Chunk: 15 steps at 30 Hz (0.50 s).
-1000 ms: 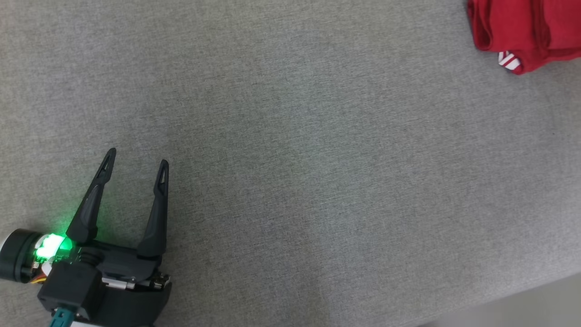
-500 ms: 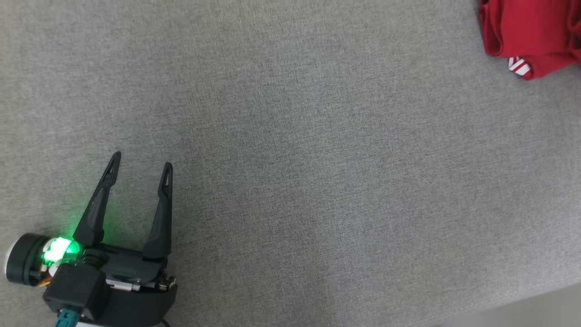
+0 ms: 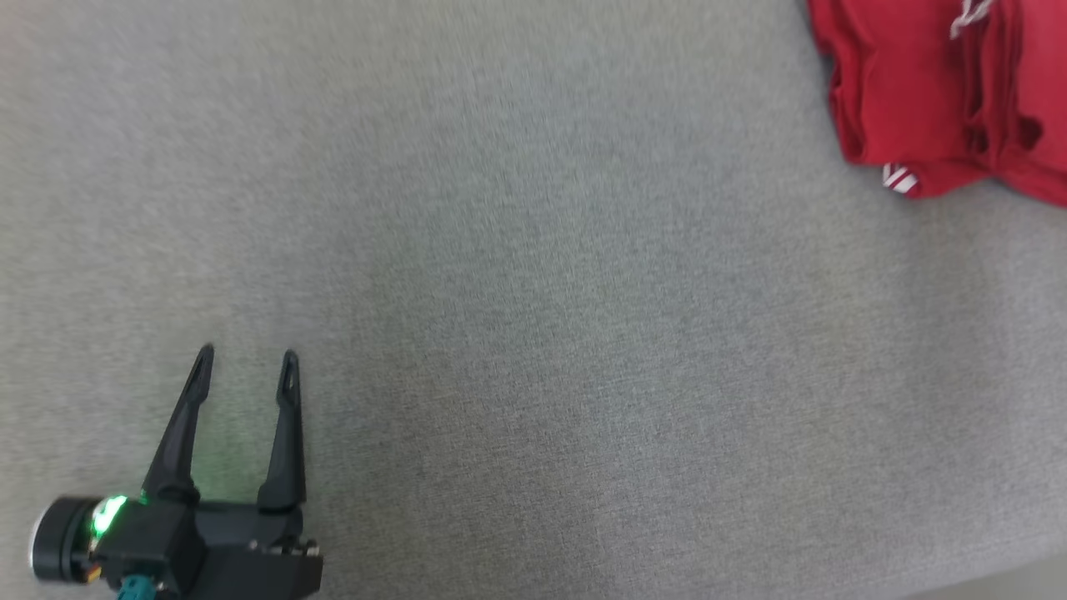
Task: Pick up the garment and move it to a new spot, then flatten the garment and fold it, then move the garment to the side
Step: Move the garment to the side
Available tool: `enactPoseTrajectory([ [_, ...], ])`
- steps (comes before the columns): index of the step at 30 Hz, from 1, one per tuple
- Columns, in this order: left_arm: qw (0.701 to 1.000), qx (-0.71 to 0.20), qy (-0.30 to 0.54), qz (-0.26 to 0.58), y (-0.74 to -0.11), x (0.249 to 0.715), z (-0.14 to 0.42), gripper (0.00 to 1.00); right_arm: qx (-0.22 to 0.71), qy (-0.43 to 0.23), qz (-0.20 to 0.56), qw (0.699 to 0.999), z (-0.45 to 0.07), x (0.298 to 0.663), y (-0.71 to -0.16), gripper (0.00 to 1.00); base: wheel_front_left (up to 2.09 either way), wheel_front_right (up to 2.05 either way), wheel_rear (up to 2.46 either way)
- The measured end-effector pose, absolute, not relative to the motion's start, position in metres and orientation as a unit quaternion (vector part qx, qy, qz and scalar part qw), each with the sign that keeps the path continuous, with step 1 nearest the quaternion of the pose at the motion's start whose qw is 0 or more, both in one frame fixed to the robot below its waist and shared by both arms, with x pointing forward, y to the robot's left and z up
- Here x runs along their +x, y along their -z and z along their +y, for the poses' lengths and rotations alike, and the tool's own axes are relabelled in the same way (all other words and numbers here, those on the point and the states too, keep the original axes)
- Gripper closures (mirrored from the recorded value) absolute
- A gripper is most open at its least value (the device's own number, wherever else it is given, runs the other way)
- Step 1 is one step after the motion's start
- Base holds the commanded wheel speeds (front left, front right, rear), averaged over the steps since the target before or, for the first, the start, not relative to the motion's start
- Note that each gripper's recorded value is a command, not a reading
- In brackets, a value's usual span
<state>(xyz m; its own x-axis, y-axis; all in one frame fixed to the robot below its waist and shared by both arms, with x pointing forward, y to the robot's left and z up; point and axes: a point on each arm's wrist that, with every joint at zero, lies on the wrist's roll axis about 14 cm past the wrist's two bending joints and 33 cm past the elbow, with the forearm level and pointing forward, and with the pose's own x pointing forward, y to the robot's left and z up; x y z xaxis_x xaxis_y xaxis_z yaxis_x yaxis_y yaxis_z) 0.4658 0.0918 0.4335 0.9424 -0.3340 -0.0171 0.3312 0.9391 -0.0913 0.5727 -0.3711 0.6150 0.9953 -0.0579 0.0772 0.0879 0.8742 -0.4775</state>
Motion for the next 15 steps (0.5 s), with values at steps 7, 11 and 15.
enactPoseTrajectory([
  [7, 0.991, -0.037, 0.131, -0.002, -0.461, 0.441, 0.115, 0.00, -0.188, 0.009, -0.065, 0.980, -0.328, 0.526, -0.599, 0.00, 0.00, 0.00, 0.00],
  [11, 0.993, -0.034, 0.112, -0.021, -0.480, 0.429, 0.127, 0.00, -0.155, 0.004, -0.081, 0.985, -0.311, 0.500, -0.595, 0.00, 0.00, 0.00, 0.00],
  [15, 0.995, -0.033, 0.093, -0.035, -0.494, 0.418, 0.139, 0.00, -0.123, -0.007, -0.090, 0.988, -0.291, 0.476, -0.586, 0.00, 0.00, 0.00, 0.00],
])
